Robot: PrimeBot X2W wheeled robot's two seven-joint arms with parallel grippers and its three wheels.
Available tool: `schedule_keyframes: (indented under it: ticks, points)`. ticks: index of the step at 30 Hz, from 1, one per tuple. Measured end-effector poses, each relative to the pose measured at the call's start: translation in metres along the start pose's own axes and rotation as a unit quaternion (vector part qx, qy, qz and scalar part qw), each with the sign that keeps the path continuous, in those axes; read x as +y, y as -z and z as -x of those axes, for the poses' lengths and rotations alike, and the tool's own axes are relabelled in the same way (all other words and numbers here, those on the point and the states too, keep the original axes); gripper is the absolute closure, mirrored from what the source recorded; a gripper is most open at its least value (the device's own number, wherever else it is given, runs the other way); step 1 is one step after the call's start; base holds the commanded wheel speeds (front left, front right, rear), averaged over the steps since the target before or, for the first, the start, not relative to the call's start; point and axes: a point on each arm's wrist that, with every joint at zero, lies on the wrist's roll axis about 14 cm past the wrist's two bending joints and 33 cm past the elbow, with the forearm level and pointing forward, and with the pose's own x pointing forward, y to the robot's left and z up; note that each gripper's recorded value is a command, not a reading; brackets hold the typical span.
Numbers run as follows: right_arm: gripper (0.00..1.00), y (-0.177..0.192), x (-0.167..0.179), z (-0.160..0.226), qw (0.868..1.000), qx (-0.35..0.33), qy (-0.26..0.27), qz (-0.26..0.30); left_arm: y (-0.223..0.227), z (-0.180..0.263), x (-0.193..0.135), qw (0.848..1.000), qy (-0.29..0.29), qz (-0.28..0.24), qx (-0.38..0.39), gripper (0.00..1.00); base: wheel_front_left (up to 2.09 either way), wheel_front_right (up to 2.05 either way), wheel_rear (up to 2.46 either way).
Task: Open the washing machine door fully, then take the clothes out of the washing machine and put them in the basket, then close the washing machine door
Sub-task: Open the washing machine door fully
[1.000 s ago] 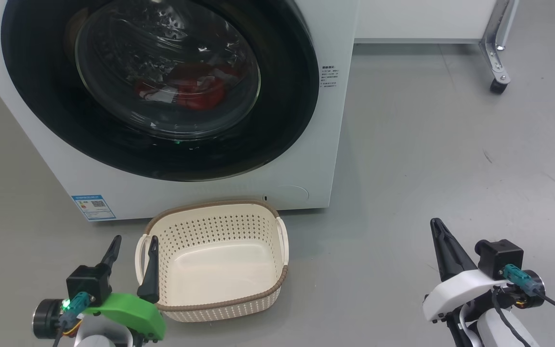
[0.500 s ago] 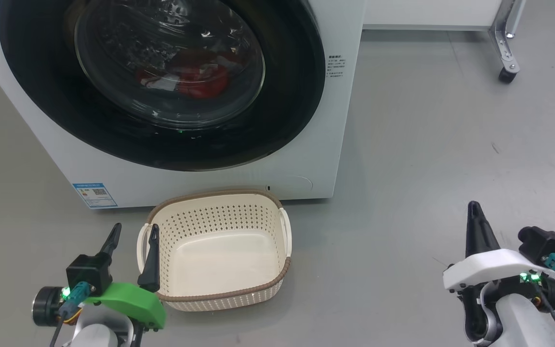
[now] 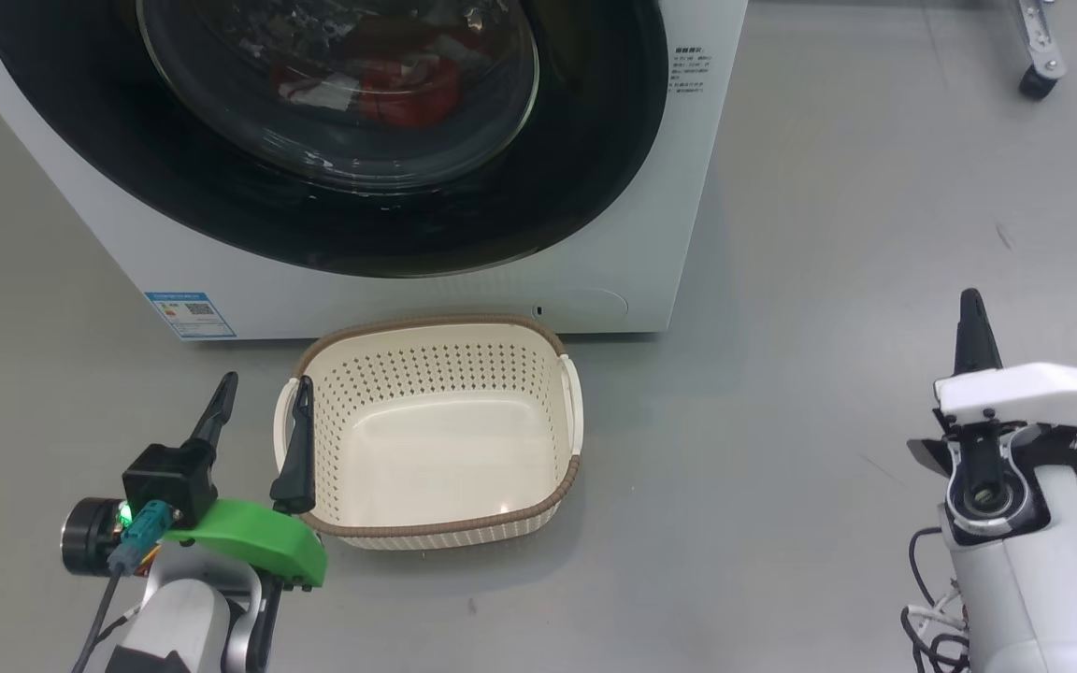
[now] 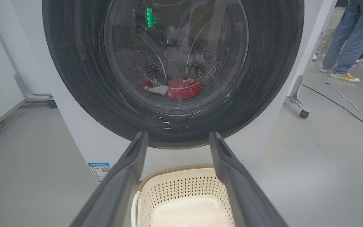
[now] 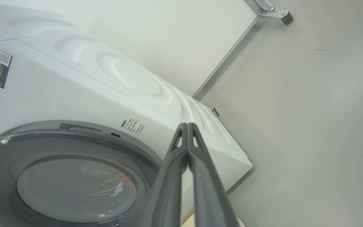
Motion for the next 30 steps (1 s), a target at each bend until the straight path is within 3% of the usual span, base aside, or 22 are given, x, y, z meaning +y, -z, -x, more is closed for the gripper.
schedule_keyframes:
  ticks: [1, 8, 12, 20, 30]
  points:
    - [1.0, 0.0, 0.0, 0.0, 1.0, 0.0, 0.0, 0.0, 0.0, 0.0, 0.0, 1.0, 0.0, 0.0, 0.0, 0.0, 0.0, 0.0, 0.0]
    - [1.0, 0.0, 0.03, -0.042, 0.989, 0.018, -0.03, -0.141, 0.0, -0.013, 0.004, 1.0, -0.003, 0.003, -0.003, 0.0, 0.0, 0.0, 0.0]
    - [1.0, -0.004, 0.047, -0.066, 0.981, 0.026, -0.053, -0.186, 0.001, -0.023, 0.002, 1.0, -0.003, 0.011, -0.004, 0.0, 0.0, 0.0, 0.0]
    - [1.0, 0.008, 0.084, -0.106, 0.969, 0.074, -0.104, -0.214, 0.0, -0.041, 0.006, 1.0, -0.002, 0.009, -0.012, 0.0, 0.0, 0.0, 0.0]
    - [1.0, 0.034, 0.116, -0.146, 0.958, 0.152, -0.141, -0.197, 0.003, -0.057, 0.013, 1.0, -0.008, 0.005, -0.014, 0.0, 0.0, 0.0, 0.0]
